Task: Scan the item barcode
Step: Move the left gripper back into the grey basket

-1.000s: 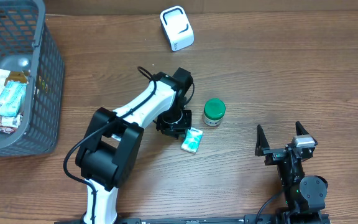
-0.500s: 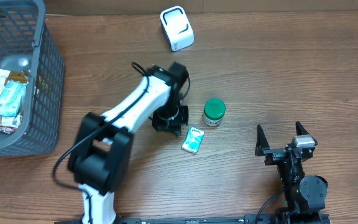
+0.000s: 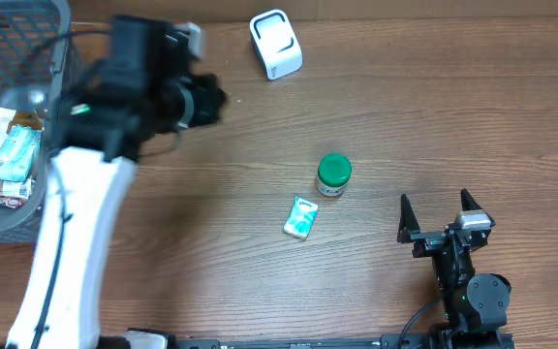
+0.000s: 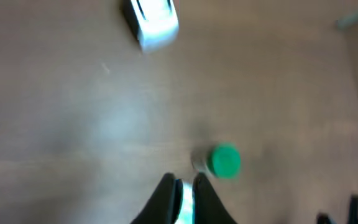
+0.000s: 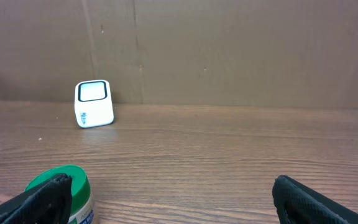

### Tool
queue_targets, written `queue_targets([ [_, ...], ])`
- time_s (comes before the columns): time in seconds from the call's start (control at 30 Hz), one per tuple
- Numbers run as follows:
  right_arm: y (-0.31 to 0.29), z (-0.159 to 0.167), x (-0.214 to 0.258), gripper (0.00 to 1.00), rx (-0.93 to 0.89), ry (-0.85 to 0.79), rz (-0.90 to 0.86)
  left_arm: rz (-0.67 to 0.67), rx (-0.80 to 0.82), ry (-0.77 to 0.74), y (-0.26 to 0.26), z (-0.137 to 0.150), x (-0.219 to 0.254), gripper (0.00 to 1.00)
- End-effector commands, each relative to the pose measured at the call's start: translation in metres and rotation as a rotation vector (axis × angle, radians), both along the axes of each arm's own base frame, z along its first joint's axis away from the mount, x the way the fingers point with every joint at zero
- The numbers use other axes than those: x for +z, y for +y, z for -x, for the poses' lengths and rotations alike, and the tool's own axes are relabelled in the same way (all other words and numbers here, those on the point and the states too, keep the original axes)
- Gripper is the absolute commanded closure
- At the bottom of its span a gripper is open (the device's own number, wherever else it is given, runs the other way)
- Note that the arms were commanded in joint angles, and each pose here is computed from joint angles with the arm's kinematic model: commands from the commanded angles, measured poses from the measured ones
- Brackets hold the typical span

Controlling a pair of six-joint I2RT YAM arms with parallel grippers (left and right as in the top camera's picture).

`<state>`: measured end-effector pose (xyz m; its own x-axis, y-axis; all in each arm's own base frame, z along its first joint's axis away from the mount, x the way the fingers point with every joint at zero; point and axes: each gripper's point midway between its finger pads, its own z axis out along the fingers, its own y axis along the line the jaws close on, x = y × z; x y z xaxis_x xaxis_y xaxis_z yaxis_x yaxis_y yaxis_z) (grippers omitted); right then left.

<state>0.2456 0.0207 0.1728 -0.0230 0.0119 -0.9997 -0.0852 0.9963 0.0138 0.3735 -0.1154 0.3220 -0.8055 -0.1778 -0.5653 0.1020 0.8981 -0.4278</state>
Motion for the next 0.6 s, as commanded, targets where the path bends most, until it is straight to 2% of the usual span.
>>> queue_targets([
  [0.0, -0.001, 0.000, -0.003, 0.00, -0.007, 0.000, 0.005, -0.046, 0.061, -0.192, 0.047, -0.007, 0.045, 0.71],
  [0.13, -0.001, 0.000, -0.003, 0.00, -0.007, 0.000, 0.005, -0.083, 0.166, -0.294, 0.095, -0.015, 0.068, 0.55],
  [0.27, -0.001, 0.000, -0.003, 0.00, -0.007, 0.000, 0.005, -0.124, 0.265, -0.333, 0.142, -0.021, 0.074, 0.39],
  [0.47, -0.001, 0.000, -0.003, 0.00, -0.007, 0.000, 0.005, -0.153, 0.411, -0.348, 0.203, -0.022, 0.076, 0.28],
  [0.57, -0.001, 0.000, -0.003, 0.00, -0.007, 0.000, 0.005, -0.185, 0.461, -0.362, 0.230, -0.020, 0.078, 0.25],
])
